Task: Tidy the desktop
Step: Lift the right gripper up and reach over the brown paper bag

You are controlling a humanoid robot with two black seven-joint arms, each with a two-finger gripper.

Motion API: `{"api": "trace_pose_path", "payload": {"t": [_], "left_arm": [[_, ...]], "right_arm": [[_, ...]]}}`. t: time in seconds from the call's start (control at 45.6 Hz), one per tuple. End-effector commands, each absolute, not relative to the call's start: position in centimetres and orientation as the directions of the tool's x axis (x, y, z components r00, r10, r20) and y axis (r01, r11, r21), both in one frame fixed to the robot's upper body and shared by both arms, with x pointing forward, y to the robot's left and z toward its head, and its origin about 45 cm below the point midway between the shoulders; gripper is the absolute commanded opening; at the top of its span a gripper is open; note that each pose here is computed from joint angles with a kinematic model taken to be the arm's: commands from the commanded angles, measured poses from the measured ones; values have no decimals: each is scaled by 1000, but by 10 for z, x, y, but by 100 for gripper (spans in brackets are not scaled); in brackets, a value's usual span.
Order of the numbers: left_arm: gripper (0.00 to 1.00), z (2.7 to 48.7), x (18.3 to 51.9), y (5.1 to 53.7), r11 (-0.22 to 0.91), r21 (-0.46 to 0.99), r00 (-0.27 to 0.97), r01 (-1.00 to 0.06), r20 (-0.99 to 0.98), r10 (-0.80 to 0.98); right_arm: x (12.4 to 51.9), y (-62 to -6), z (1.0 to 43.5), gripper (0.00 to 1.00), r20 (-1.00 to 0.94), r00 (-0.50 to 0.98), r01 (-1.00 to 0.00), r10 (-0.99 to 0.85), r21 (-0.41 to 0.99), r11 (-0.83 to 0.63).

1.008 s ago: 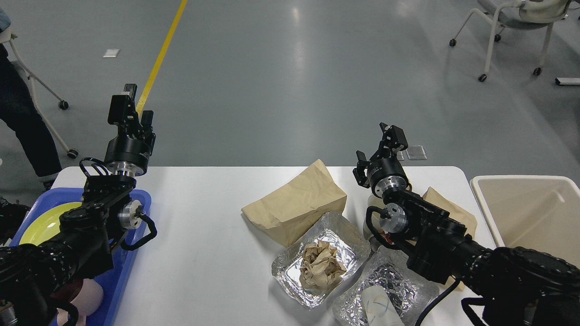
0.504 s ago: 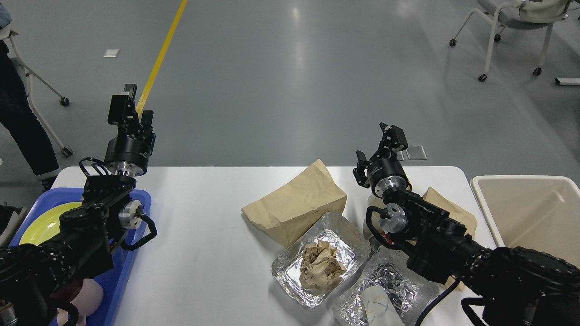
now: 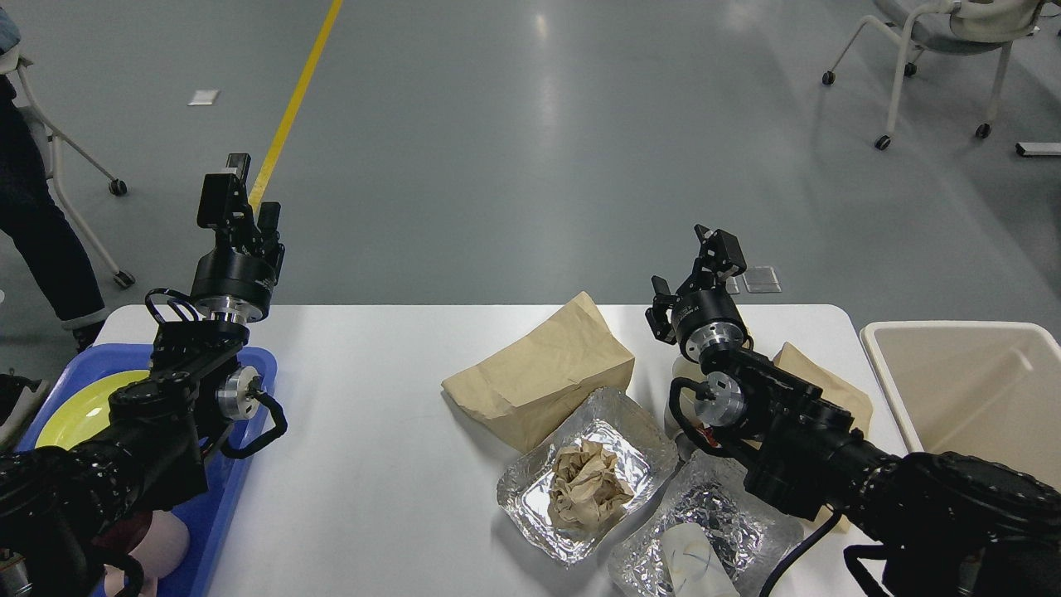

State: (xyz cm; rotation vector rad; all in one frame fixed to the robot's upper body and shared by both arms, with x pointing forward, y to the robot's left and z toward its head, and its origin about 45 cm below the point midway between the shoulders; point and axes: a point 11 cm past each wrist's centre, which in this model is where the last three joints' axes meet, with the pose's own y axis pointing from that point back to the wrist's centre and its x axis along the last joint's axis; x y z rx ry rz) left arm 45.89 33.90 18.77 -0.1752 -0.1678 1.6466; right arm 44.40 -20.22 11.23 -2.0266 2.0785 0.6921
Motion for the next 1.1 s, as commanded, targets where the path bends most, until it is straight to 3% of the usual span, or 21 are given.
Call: {"api": "trace_pose_path", "payload": {"t": [0.0, 0.942, 1.073], "left_arm": [[97, 188, 459, 339, -83, -214, -82, -973, -13, 997], [97, 188, 459, 339, -82, -214, -80, -973, -14, 997], [97, 188, 459, 339, -83, -214, -82, -973, -13, 997]], "right_arm": [[444, -203, 112, 100, -421, -74, -975, -904, 219, -22], [487, -245, 181, 100, -395, -56, -997, -917, 79, 26], [500, -264, 210, 100, -413, -58, -998, -909, 18, 56]]}}
